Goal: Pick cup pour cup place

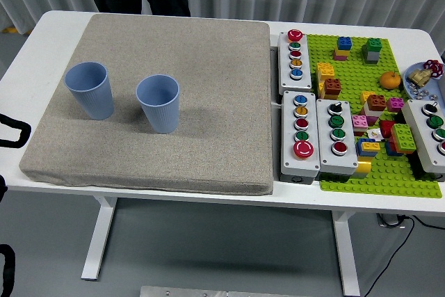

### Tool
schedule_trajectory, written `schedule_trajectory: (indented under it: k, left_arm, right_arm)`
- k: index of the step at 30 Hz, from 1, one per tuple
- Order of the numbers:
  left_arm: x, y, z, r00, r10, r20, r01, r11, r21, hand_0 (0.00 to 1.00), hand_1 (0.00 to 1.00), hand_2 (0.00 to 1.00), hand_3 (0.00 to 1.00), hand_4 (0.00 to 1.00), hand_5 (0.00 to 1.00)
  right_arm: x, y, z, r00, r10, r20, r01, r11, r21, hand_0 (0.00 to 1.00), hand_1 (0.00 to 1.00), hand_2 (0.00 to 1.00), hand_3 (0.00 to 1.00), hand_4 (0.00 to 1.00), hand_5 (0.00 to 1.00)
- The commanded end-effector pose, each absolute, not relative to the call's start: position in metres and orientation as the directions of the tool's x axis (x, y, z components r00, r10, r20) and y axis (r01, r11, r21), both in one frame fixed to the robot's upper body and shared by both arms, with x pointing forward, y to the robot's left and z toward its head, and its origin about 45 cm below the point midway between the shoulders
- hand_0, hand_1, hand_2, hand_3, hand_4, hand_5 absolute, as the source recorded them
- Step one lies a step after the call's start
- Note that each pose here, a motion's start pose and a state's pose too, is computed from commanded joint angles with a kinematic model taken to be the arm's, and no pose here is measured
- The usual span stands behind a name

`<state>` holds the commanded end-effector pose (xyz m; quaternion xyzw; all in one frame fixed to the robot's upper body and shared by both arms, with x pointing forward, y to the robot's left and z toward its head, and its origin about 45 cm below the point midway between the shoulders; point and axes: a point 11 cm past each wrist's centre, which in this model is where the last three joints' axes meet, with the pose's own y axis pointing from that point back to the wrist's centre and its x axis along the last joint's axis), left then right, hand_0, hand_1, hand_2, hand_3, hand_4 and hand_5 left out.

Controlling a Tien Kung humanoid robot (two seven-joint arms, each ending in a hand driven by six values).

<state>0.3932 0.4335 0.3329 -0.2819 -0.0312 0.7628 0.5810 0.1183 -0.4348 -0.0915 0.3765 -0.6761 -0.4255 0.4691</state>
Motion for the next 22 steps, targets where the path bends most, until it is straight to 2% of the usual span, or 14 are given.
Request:
schedule_trajectory:
  k: [1, 22]
  left_arm:
    - [0.393, 0.4336, 0.3328, -0.167, 0.904, -0.393, -0.869, -0.323, -0.375, 0.75, 0.776, 0.94, 0.976, 0.949, 0.923]
    - [0.3925, 0.4327, 0.3306, -0.169, 0.906, -0.389, -0.872, -0.321, -0.37, 0.753, 0.776, 0.937, 0.969, 0.94, 0.92]
  right_arm:
    - [0.1182, -0.4348, -0.0916, -0.277, -0.908, 0.314, -0.11, 0.354, 0.929, 0.748, 0.717, 0.736, 0.637, 0.197, 0.408]
    - [0.1154, -0.4336, -0.0927, -0.274, -0.909, 0.314, -0.105, 0.353, 0.93, 0.746, 0.717, 0.736, 0.637, 0.199, 0.404]
